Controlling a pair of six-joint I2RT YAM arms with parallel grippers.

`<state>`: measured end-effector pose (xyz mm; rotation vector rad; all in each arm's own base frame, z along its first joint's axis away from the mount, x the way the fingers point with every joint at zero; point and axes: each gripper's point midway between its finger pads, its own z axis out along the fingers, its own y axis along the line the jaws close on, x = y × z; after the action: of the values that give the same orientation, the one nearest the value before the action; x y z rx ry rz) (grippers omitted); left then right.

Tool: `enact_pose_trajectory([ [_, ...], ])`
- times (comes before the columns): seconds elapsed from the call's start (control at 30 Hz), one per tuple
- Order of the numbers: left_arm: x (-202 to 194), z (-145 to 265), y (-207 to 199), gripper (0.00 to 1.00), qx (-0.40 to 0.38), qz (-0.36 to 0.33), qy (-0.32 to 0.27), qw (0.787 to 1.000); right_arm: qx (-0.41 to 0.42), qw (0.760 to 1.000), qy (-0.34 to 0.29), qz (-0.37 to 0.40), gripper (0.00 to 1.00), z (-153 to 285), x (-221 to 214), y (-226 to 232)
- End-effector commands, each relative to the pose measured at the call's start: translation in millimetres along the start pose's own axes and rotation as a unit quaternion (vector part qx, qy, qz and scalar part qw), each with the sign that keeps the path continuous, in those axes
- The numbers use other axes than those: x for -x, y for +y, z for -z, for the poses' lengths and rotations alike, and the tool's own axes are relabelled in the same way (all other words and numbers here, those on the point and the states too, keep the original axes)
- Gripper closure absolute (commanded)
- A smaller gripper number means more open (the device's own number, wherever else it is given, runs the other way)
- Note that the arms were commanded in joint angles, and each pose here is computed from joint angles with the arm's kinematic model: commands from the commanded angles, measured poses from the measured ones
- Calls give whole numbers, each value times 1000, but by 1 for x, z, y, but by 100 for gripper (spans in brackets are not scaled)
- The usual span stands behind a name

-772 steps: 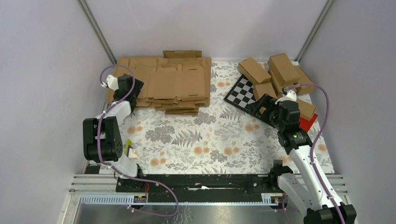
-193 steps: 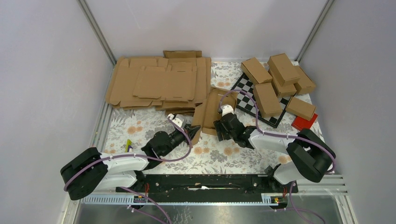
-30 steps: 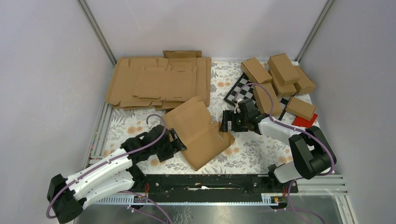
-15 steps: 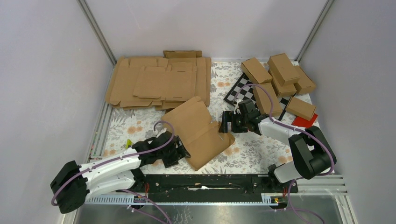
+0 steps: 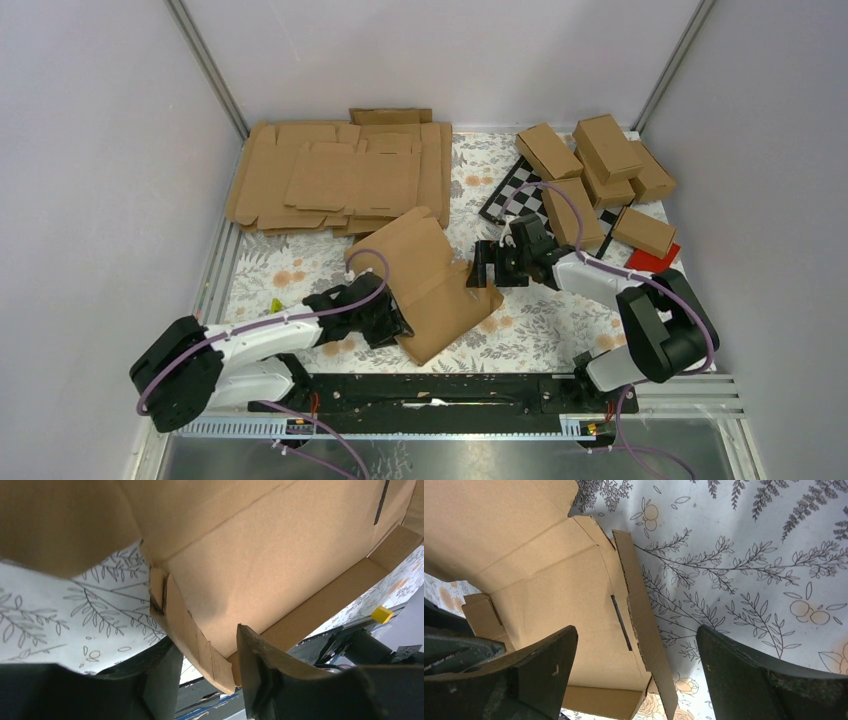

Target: Fold the paper box

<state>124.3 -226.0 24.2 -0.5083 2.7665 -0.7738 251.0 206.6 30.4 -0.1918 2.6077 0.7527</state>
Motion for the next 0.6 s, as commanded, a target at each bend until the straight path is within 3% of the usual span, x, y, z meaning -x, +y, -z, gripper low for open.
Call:
enact_pose_trajectory([
  [0.0,19,-2,-26,54,-51,-44,12,998,0,1000,9,-8,4,8,-12,-1],
  [0.1,27,-4,-29,60,-83,-74,46,993,9,1000,7,-21,4,13,-18,2],
  [0.2,40,-4,-26,60,-69,-116,45,990,14,999,0,-35,4,19,-24,4],
  [0.37,48,-5,-25,52,-42,-178,57,982,25,999,-14,-44,4,29,-27,8],
  [0.57,52,-1,-24,39,-33,-183,45,982,41,998,-22,-51,3,38,-30,15],
])
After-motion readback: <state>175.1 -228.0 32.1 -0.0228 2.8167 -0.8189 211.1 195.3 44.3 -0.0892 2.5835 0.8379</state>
